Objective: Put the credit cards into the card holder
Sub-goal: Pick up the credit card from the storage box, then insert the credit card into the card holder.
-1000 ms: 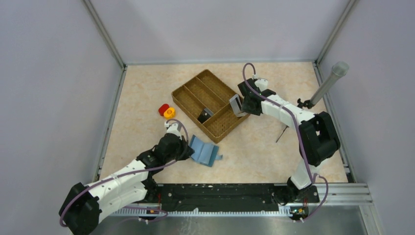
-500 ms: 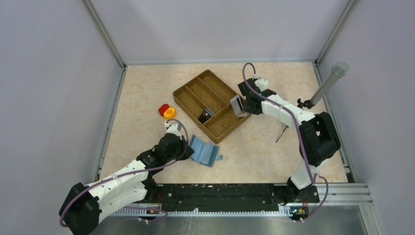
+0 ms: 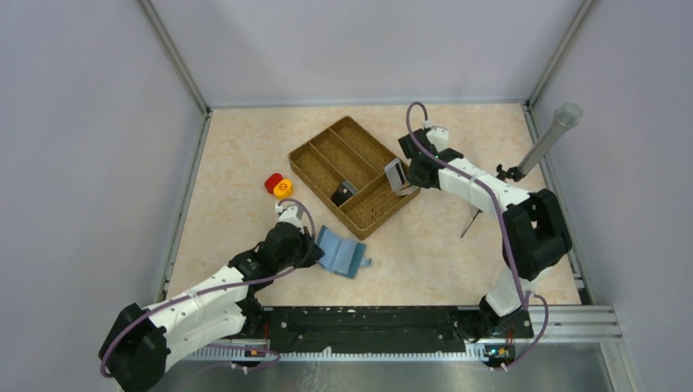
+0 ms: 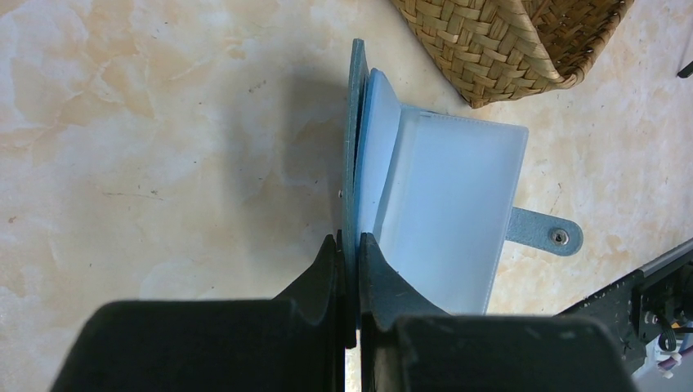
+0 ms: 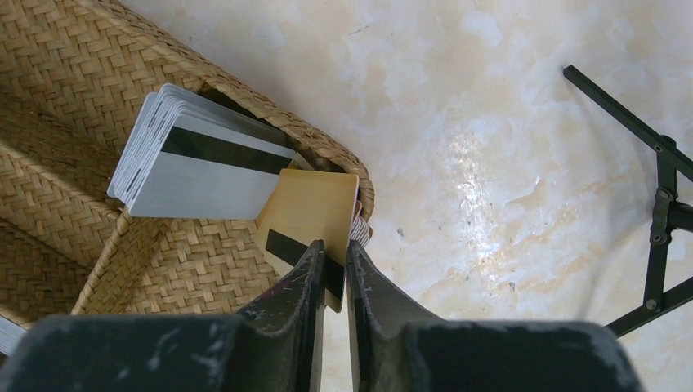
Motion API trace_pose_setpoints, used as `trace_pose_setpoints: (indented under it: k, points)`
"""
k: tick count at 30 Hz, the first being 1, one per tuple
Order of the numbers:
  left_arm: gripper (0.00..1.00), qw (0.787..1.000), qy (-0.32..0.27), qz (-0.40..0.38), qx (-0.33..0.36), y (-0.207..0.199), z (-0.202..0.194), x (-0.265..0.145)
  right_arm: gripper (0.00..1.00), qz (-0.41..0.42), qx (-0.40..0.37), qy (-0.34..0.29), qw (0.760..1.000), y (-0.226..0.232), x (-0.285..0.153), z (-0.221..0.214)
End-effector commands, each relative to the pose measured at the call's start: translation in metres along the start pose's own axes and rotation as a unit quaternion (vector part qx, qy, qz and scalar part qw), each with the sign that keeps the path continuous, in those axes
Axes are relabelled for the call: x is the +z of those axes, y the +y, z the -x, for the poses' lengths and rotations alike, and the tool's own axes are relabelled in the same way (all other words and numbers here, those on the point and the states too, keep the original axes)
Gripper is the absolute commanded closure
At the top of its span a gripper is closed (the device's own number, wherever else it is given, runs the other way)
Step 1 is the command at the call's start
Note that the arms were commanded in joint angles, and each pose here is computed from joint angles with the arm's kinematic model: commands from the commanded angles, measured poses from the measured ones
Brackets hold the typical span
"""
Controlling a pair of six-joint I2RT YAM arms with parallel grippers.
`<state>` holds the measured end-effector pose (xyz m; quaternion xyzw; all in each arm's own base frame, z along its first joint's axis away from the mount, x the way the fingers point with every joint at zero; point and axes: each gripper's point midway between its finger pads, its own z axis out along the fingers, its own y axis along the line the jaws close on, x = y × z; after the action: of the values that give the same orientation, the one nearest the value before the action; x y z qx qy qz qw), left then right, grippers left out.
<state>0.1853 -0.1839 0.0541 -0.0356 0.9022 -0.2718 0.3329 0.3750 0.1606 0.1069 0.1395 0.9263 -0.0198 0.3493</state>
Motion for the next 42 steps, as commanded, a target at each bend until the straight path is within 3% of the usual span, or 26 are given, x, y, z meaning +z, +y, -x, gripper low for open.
trace_pose_setpoints:
  k: [1,7,15,22,28,34,42]
  points:
    - [1.0,1.0,-0.011,-0.001,0.005,-0.003,0.008,0.0,0.9,-0.003,0.003,-0.041,0.999,-0.002,-0.018,0.021]
    - [1.0,1.0,-0.013,-0.001,-0.004,-0.003,0.008,-0.001,1.0,0.005,0.019,-0.075,0.997,0.0,-0.025,0.034]
    - [1.0,1.0,-0.008,-0.003,-0.011,-0.004,0.005,0.0,1.0,0.048,0.035,-0.115,0.992,0.009,-0.041,0.054]
    - [1.0,1.0,0.01,-0.013,-0.023,-0.008,-0.005,0.001,1.0,0.119,0.028,-0.162,0.979,0.006,-0.092,0.069]
    - [1.0,0.999,0.023,-0.023,-0.023,-0.022,-0.019,0.001,1.0,0.214,-0.016,-0.15,0.965,0.001,-0.137,0.042]
    - [1.0,0.998,0.031,-0.043,-0.02,-0.043,-0.034,0.003,1.0,0.354,-0.062,-0.081,0.93,0.012,-0.183,-0.02]
    - [1.0,0.997,0.033,-0.064,-0.007,-0.072,-0.045,0.008,1.0,0.532,-0.05,0.022,0.845,0.044,-0.23,-0.104]
